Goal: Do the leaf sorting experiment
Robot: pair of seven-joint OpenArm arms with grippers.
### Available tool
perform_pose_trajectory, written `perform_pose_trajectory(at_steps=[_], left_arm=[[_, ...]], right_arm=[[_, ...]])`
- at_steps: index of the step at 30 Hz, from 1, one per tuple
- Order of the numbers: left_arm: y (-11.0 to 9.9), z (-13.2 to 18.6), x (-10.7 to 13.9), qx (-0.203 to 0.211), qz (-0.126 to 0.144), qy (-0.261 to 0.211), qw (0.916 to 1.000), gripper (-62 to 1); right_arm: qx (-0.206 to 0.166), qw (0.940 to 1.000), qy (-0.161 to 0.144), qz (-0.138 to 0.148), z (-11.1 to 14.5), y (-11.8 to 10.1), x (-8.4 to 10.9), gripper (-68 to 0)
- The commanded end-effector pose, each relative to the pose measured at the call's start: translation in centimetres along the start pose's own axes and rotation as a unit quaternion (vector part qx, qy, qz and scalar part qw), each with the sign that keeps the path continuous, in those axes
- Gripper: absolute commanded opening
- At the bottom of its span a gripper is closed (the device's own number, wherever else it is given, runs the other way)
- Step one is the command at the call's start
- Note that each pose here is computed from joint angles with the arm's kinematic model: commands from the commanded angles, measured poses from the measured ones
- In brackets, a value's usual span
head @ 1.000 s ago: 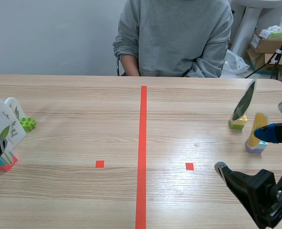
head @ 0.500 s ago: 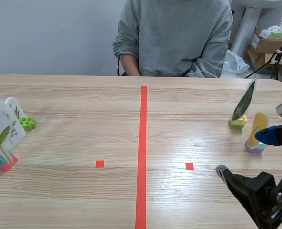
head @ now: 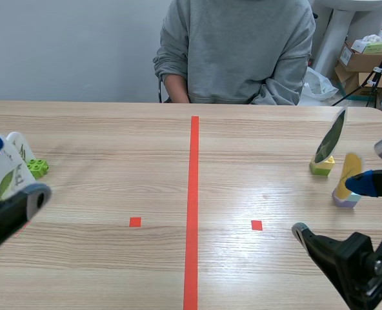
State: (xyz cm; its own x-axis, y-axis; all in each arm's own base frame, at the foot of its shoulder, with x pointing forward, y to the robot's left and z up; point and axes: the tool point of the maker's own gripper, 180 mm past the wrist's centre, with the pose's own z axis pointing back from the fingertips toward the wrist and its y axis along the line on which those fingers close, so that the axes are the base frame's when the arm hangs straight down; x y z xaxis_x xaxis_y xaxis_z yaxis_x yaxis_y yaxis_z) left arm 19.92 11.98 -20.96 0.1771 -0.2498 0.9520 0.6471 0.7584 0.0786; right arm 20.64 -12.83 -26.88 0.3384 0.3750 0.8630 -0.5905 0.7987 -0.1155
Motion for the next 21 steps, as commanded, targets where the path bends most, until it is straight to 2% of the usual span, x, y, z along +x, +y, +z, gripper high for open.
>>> perform_pose_trajectory(at_steps=[1, 7, 21], left_arm=[[-0.5, -0.2, -0.5, -0.013, 0.011, 0.003, 0.9999, -3.7], [-2.4, -1.3, -0.5, -0.044, 0.021, -0.003, 0.9988, -3.7], [-2.4, -1.5, -0.3, -0.027, 0.039, -0.015, 0.9988, -3.7]], right_arm=[[-0.001, 0.9999, -0.012, 0.004, 0.0, -0.4, 0.6, -8.5], [-0.002, 0.9999, -0.015, 0.005, -0.1, -0.5, 0.8, -8.5], [-0.003, 0.9998, -0.017, 0.006, -0.1, -0.6, 1.0, -8.5]])
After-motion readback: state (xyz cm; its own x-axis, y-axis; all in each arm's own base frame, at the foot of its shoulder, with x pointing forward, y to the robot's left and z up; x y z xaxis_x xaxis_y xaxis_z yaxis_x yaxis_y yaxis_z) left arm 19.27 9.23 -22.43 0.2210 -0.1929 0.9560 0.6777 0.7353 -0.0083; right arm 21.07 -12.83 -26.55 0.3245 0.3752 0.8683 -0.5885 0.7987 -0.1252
